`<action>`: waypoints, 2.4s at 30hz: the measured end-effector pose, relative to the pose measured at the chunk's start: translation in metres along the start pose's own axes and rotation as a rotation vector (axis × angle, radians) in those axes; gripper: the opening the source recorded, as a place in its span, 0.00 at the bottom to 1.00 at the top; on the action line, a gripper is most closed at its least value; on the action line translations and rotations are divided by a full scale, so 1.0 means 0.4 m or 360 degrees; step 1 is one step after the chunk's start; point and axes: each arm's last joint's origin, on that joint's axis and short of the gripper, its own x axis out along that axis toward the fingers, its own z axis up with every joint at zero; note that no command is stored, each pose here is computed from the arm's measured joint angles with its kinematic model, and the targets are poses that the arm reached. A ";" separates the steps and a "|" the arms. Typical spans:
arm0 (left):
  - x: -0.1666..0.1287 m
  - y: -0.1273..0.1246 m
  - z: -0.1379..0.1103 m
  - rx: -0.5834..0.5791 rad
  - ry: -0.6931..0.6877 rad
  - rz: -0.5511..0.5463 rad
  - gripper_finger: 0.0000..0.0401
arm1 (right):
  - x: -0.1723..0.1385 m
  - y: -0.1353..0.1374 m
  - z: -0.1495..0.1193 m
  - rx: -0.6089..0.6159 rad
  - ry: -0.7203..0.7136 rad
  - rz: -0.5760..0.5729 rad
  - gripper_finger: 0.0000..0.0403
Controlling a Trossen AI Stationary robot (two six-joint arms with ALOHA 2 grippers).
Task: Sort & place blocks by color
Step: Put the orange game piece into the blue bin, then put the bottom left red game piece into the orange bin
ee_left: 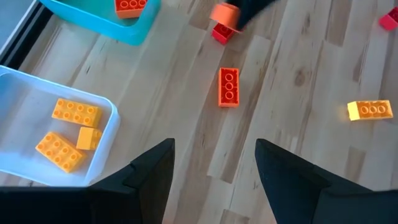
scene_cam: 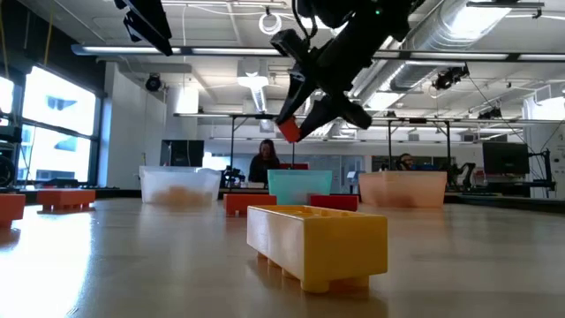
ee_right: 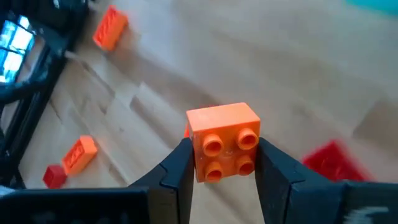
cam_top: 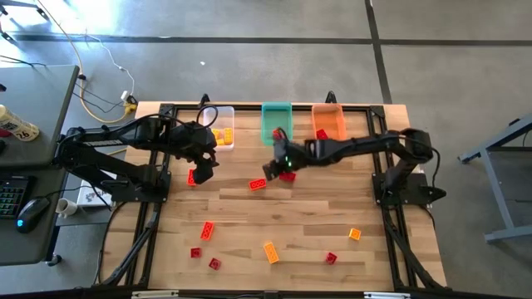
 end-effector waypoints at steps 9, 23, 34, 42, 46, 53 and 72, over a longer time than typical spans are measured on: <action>0.000 0.001 0.000 -0.0026 0.0000 0.0002 0.53 | -0.005 -0.102 0.147 -0.0085 -0.0209 -0.0032 0.27; 0.000 0.001 0.000 -0.0072 0.0000 0.0001 0.53 | -0.023 -0.223 0.218 -0.0345 -0.0169 -0.0338 0.27; 0.000 0.001 0.000 -0.0072 0.0001 0.0000 0.53 | 0.015 -0.243 0.206 -0.0367 -0.0079 -0.0387 0.27; 0.000 -0.001 0.000 -0.0065 0.0011 -0.0032 0.53 | 0.014 -0.247 0.208 -0.0343 -0.0092 -0.0419 0.35; 0.000 -0.005 -0.002 -0.0065 0.0040 -0.0119 0.53 | 0.014 -0.247 0.208 -0.0282 -0.0102 -0.0420 0.45; -0.001 -0.010 -0.005 -0.0062 0.0075 -0.0205 0.53 | 0.012 -0.245 0.209 -0.0268 -0.0102 -0.0412 0.48; -0.018 -0.092 -0.067 0.0098 0.0309 -0.0296 0.53 | -0.090 -0.053 0.233 -0.0445 -0.0167 -0.0488 0.49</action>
